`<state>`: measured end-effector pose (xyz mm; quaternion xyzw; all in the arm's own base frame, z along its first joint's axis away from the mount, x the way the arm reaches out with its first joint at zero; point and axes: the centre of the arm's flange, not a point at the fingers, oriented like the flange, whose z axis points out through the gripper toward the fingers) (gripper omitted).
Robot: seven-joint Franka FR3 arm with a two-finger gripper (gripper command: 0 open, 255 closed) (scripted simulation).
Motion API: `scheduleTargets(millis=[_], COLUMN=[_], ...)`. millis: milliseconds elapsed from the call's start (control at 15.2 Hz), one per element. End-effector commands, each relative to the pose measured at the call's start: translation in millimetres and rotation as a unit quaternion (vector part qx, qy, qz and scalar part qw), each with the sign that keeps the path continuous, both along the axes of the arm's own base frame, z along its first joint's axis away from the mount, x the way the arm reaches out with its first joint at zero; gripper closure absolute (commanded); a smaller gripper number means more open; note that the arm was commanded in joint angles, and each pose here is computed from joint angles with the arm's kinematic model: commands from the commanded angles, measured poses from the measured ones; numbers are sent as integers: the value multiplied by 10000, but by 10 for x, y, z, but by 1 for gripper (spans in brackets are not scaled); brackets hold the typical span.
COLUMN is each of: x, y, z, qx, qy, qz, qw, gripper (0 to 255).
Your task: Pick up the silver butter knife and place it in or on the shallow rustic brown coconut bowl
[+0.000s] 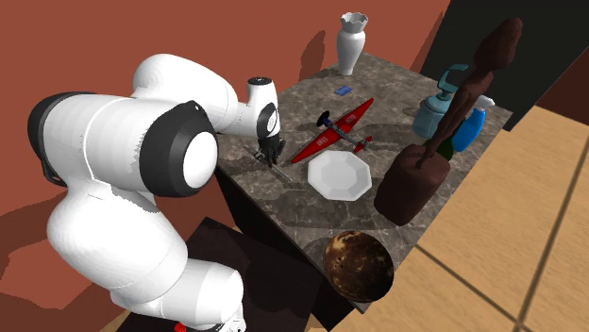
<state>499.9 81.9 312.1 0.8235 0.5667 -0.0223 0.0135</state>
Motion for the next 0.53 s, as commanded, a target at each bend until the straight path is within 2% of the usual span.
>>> scheduleTargets(millis=[0,462], x=[0,0], y=[0,0], z=[0,53], qx=[0,0], qy=[0,0], qz=[0,0], qw=[10000,10000], gripper=[255,255])
